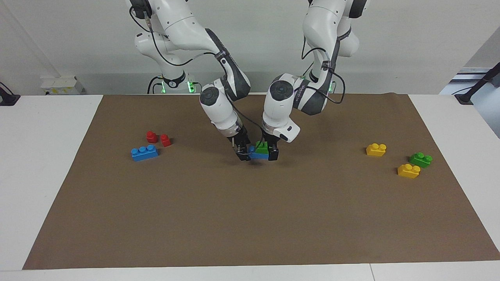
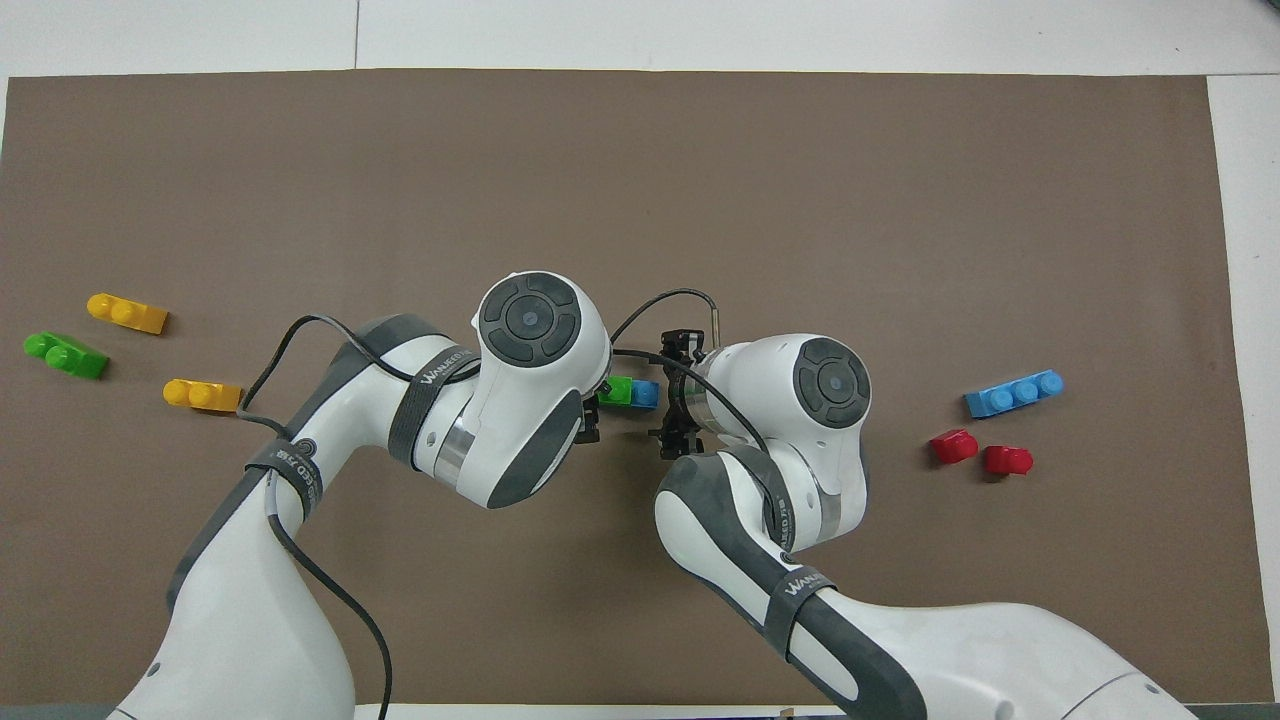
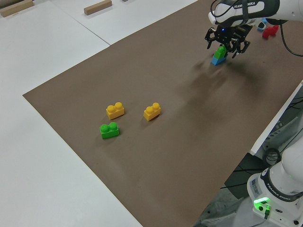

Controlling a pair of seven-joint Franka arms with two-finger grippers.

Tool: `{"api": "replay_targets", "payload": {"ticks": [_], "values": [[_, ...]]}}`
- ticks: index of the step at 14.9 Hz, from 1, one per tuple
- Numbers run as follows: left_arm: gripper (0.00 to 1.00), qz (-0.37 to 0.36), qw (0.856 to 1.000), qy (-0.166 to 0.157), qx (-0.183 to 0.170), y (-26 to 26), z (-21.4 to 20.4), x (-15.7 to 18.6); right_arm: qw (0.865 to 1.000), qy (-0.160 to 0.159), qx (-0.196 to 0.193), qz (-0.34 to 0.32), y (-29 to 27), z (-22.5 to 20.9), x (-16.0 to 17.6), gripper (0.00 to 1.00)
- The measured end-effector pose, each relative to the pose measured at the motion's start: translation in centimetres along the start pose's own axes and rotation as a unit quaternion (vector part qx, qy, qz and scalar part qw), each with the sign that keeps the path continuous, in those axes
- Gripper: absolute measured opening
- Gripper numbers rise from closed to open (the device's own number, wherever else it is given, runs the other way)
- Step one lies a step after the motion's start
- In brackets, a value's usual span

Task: Remove green block with left arm and hold with right
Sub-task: 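Grip the green brick with the left gripper while the right gripper grips the blue brick, then pull the left gripper away from the right gripper, separating the bricks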

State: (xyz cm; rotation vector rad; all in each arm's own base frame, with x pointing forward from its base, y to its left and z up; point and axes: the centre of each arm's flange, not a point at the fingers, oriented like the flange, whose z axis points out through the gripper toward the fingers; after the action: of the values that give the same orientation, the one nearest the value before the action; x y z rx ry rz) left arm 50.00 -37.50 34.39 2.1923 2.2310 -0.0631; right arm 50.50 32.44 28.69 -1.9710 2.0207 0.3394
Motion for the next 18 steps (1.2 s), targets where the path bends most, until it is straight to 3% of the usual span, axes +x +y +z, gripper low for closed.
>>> {"api": "replay_targets", "payload": {"ticks": [4, 9, 16, 18], "values": [[1.0, 0.0, 1.0, 0.001, 0.001, -0.02, 0.05, 0.04, 1.0, -0.001, 0.0, -0.006, 0.38, 0.2, -0.6, 0.86], [1.0, 0.0, 1.0, 0.003, 0.003, -0.09, 0.18, 0.1, 1.0, -0.004, 0.006, -0.007, 0.52, 0.27, -0.98, 0.34], [1.0, 0.003, 1.0, 0.008, 0.003, -0.14, 0.28, 0.18, 1.0, -0.004, 0.006, -0.006, 0.51, 0.28, -0.96, 0.34], [0.81, 0.01, 1.0, 0.01, 0.004, -0.21, 0.32, 0.18, 1.0, -0.005, 0.006, -0.006, 0.5, 0.27, -0.95, 0.34]]}}
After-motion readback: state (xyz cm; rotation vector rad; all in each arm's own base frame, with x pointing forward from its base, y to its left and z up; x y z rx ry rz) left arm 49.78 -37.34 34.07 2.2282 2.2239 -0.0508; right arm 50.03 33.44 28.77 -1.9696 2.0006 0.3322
